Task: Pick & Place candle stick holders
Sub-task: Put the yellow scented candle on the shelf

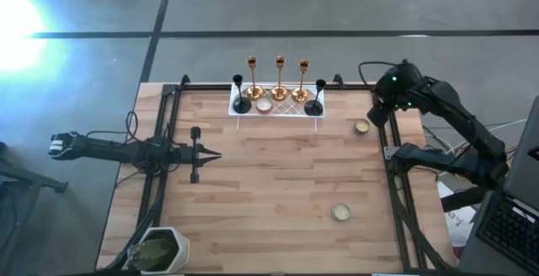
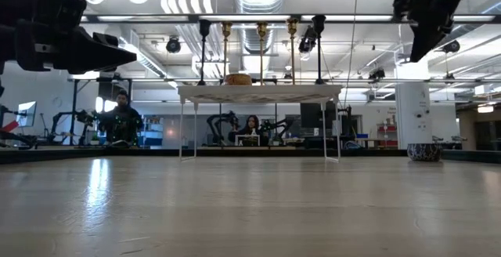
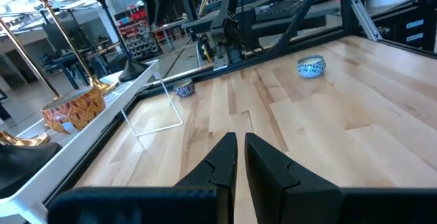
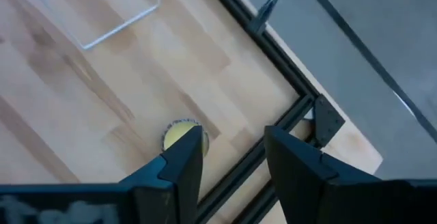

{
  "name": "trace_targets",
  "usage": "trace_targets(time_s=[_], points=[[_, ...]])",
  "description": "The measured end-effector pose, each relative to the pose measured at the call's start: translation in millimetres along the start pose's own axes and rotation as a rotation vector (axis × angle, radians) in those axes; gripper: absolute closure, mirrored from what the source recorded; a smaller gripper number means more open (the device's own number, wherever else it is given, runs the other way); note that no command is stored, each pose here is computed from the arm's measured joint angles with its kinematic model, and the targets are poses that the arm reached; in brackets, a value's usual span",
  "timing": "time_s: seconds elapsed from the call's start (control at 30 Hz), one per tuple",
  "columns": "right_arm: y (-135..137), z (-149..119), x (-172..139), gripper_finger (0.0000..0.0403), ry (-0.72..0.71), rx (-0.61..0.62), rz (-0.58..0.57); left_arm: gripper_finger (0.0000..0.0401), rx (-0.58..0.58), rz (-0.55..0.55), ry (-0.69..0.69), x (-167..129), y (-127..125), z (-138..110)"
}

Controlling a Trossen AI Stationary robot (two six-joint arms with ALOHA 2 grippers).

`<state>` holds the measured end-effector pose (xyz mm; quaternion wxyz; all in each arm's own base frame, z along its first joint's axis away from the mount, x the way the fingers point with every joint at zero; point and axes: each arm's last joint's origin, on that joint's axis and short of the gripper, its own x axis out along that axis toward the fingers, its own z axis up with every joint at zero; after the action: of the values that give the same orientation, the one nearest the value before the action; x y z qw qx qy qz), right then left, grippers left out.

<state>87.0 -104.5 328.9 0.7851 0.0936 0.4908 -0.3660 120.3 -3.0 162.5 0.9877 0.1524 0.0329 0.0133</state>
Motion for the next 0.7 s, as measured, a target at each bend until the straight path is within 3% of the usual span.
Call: trace_targets(time_s=[0.17, 0.5, 0.7], points=[[-3, 12, -5, 0.0216, 0.013, 0.103, -0.004, 0.0367, 0.001, 0.000, 0.000, 0, 0, 0], [-9, 32, 4, 0.0060, 0.096, 0.151, -0.098, 0.0367, 0.002, 0.000, 0.001, 0, 0, 0], [-8, 37, 19, 0.0038, 0.156, 0.129, -0.086, 0.0367, 0.012, -0.008, 0.024, 0, -1, -2]])
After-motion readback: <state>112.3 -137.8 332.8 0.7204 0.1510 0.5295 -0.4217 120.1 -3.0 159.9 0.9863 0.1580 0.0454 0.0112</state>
